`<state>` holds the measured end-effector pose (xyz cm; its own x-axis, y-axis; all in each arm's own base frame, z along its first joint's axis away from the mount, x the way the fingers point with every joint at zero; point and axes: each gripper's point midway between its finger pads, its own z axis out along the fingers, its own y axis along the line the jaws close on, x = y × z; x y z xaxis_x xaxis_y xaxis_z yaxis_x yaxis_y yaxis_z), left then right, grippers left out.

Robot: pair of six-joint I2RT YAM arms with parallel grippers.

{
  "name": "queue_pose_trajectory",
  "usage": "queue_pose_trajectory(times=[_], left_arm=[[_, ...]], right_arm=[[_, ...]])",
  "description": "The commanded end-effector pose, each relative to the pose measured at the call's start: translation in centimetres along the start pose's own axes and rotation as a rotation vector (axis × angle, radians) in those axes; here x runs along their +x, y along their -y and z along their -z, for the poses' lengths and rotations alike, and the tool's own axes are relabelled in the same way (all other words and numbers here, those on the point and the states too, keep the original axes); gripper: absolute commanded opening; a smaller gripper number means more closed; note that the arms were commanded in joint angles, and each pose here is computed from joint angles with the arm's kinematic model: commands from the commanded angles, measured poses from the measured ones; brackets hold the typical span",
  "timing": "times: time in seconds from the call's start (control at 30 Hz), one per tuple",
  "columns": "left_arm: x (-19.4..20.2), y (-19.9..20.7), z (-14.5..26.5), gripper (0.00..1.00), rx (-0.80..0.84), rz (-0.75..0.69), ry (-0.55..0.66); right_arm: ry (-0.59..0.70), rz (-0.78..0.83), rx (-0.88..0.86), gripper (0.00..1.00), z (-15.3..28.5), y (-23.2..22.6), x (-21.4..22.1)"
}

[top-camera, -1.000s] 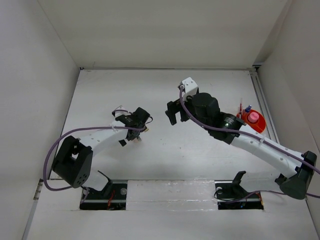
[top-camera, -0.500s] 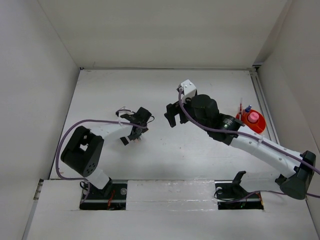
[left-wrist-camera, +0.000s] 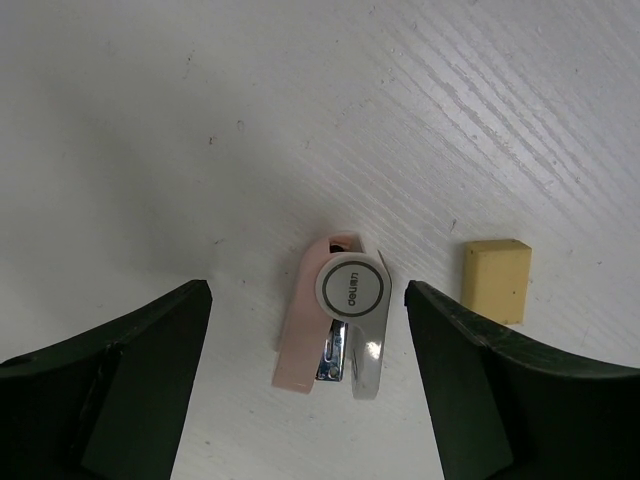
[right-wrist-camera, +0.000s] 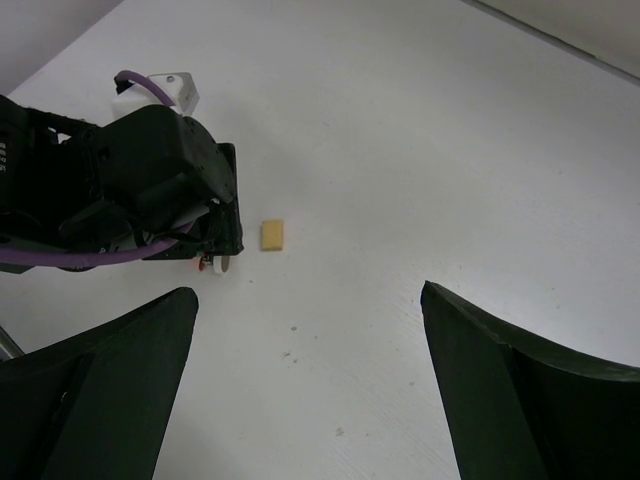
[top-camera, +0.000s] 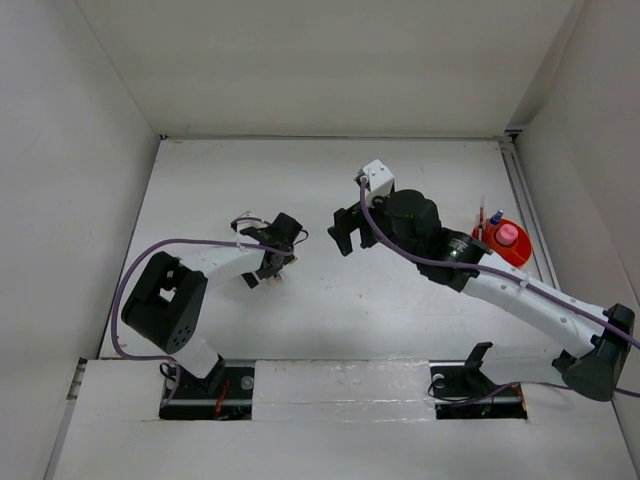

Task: Sort the stationery into containers
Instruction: Pick up the stationery from the center of the board.

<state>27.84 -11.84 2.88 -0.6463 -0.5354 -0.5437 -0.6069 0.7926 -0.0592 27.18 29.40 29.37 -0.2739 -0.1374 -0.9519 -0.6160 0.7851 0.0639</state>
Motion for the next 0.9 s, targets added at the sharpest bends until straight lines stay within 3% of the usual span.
queue_pose_trajectory(times=[0.0, 0.1, 0.17, 0.23, 0.3, 0.43, 0.47, 0.53, 0.67, 0.73, 0.87], left_arm=[[-0.8, 0.7, 0.4, 0.75, 0.011, 0.007, 0.014], [-0.8, 0.7, 0.4, 0.67, 0.011, 0.007, 0.014], [-0.3, 0.6, 0.0, 0.56, -0.001, -0.003, -0.001], [-0.3, 0.6, 0.0, 0.56, -0.001, -0.003, -0.001], [-0.2, 0.7, -0.3, 0.49, -0.004, -0.005, -0.002], [0.4, 0.5, -0.8, 0.28, -0.017, -0.015, -0.017], [0.4, 0.5, -0.8, 0.13, -0.017, -0.015, -0.017], [0.6, 0.2, -0.9, 0.00, -0.025, -0.006, -0.020], [-0.7, 0.4, 0.8, 0.00, 0.022, 0.034, 0.009], [-1.5, 0.7, 1.8, 0.00, 0.069, 0.048, 0.028], [-5.4, 3.5, 7.7, 0.00, 0.333, 0.099, 0.123]], right_arm=[[0.092, -0.028, -0.037, 1.00, 0.7, -0.7, -2.5], [0.090, -0.027, -0.047, 1.00, 0.9, -0.8, -2.3], [0.089, -0.027, -0.058, 1.00, 0.9, -1.0, -2.3], [0.100, -0.029, -0.060, 1.00, 1.2, -0.9, -2.6], [0.111, -0.031, -0.061, 1.00, 1.6, -0.9, -3.0], [0.130, -0.034, -0.073, 1.00, 2.4, -1.0, -3.4], [0.121, -0.032, -0.072, 1.00, 2.3, -0.9, -3.0], [0.121, -0.032, -0.072, 1.00, 2.5, -0.9, -2.8], [0.113, -0.035, -0.104, 1.00, 2.5, -0.7, -1.3], [0.144, -0.060, -0.207, 1.00, 2.9, -1.5, -1.6], [0.201, -0.082, -0.399, 1.00, 3.8, -3.3, -0.8]])
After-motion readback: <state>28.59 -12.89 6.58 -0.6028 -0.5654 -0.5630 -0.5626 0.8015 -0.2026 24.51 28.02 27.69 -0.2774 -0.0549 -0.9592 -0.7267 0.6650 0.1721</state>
